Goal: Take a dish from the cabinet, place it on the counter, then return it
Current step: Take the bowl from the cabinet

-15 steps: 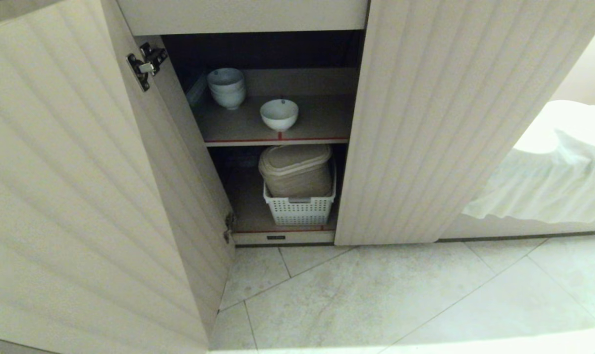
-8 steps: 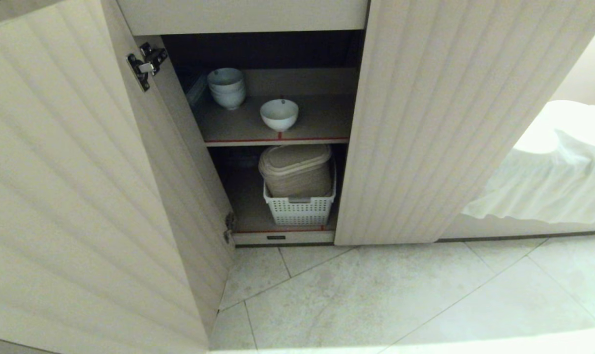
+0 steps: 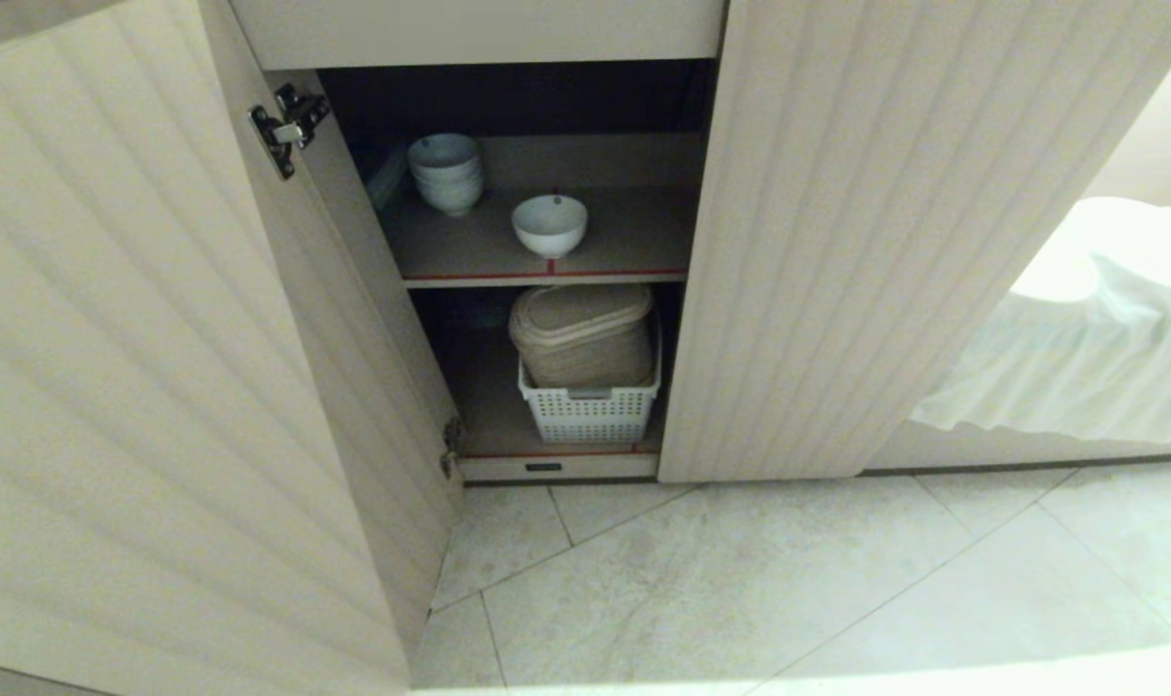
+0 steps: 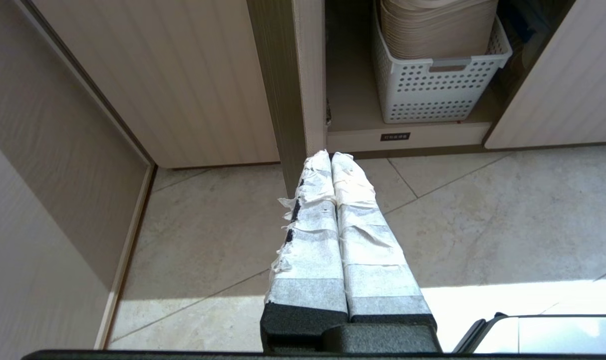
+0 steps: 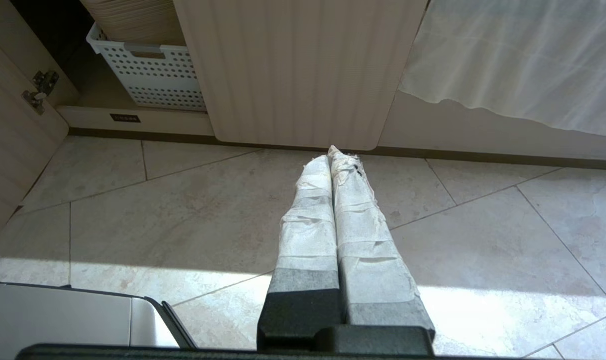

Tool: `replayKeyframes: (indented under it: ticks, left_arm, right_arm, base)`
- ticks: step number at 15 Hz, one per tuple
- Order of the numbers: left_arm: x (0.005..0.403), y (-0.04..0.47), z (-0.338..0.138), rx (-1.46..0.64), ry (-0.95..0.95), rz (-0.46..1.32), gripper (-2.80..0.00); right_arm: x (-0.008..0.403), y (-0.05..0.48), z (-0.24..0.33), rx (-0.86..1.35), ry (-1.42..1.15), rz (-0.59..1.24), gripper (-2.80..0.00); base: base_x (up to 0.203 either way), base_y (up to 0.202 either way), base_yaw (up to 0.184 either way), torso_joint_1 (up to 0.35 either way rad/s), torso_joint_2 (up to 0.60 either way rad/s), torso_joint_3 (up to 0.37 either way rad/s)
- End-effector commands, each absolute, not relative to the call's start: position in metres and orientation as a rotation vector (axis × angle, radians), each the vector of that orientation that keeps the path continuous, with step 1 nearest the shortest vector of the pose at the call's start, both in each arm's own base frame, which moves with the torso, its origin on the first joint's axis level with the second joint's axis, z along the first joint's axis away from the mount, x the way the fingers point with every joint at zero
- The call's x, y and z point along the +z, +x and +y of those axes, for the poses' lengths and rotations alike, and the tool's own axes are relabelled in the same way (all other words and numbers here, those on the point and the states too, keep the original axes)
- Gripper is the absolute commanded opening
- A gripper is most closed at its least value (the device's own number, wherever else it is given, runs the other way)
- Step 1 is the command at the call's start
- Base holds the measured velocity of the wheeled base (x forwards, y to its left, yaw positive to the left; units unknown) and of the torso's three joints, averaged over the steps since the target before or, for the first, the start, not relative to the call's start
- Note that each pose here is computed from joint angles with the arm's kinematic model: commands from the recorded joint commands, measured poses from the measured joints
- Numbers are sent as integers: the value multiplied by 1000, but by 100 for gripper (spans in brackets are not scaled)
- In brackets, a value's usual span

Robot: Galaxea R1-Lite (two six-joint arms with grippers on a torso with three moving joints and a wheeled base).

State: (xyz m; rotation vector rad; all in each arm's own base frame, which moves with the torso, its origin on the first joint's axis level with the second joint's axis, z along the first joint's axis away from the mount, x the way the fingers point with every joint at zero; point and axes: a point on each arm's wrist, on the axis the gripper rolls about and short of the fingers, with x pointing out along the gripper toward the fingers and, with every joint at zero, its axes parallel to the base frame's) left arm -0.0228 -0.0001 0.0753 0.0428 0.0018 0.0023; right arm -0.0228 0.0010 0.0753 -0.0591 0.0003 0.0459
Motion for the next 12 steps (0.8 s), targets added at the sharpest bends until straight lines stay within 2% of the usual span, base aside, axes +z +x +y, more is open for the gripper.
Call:
replayKeyframes:
  ticks: [1, 6, 12]
  left_arm:
    - [75, -23, 0, 4, 43, 2, -280]
    - [75, -23, 0, 3, 43, 2, -280]
    - [75, -23, 0, 3, 43, 2, -280]
  right_arm:
    - [75, -23, 1, 46, -60, 0, -280]
    - [75, -23, 1, 48, -60, 0, -280]
    - [75, -23, 1, 47, -60, 0, -280]
  base:
    - [0, 0, 0, 0, 0, 0]
    - [0, -18, -1, 2, 0, -1]
    - [0, -189, 2, 2, 2, 2]
